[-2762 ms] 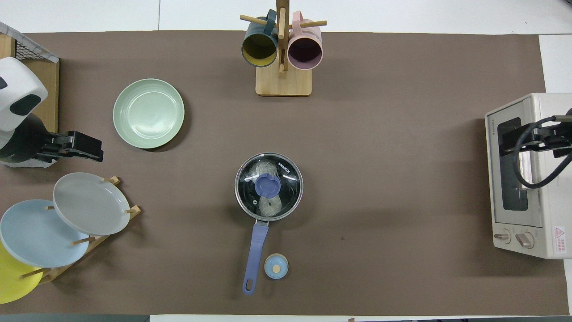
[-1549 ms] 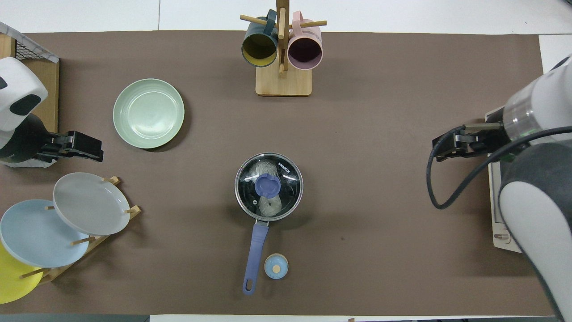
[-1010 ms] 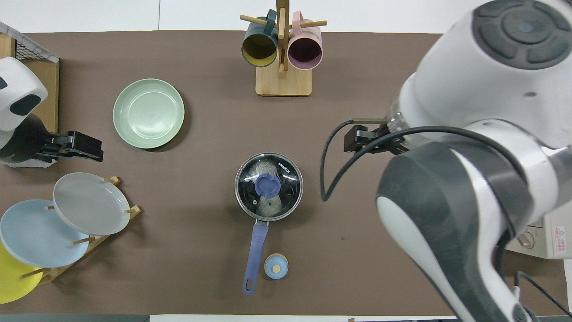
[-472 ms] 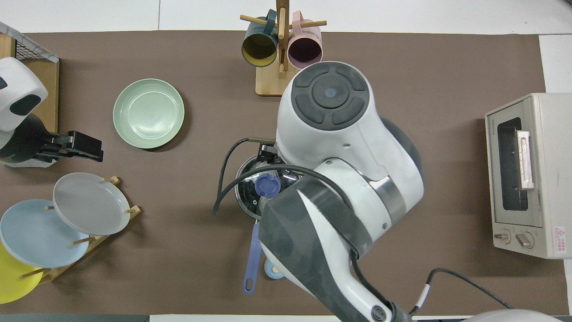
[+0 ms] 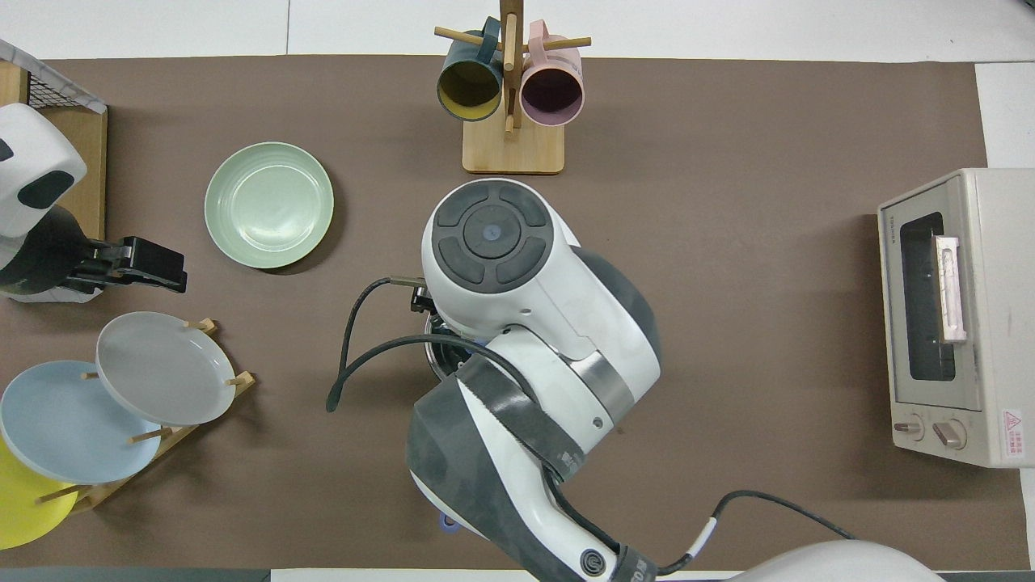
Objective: Transfer vermicelli from pot to plate
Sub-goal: 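Grasp the lid knob with the right gripper and lift the lid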
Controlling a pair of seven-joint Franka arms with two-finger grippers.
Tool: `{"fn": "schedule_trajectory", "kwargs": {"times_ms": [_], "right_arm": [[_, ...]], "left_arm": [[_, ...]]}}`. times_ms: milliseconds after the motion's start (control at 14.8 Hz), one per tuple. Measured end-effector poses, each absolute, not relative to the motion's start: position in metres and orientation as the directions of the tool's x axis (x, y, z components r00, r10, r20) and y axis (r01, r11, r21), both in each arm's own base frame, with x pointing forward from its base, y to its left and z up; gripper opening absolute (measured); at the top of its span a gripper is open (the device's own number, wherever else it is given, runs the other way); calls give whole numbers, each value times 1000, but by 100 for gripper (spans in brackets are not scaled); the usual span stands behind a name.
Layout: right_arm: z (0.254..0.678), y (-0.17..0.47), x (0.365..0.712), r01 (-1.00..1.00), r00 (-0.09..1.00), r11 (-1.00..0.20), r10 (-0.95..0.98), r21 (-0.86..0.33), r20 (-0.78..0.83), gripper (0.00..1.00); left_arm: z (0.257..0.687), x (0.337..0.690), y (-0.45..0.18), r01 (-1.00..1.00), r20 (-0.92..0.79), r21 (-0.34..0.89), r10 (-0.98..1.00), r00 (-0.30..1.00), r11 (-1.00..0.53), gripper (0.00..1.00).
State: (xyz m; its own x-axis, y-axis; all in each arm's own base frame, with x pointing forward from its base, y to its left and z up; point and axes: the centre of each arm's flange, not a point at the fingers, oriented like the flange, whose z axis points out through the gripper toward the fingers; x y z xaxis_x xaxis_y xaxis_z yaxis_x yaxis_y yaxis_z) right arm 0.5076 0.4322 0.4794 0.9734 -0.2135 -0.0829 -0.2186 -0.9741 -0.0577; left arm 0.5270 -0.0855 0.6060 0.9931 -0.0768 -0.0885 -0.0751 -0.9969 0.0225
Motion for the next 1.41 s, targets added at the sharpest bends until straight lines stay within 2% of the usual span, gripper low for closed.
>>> {"fn": "schedule_trajectory", "kwargs": {"times_ms": [337,1010,1145,1415], "right_arm": [[432,437,501,-207,975,-978,-205,-16,-86,100],[402,447,483,-172,982,-985,-171,4,-82,100],[400,446,483,-171,982,-985,-171,7,-83,90],[400,447,484,-171,983,-985,-170,-7,-69,89]], "left_arm": [[606,527,-85,-75,-89,23,-77,993,-997,100],[606,527,-85,-75,-89,23,-77,993,-997,100],[606,527,-85,-75,-89,23,-77,993,-997,100],[606,527,-85,-75,-89,23,-77,993,-997,100]]}}
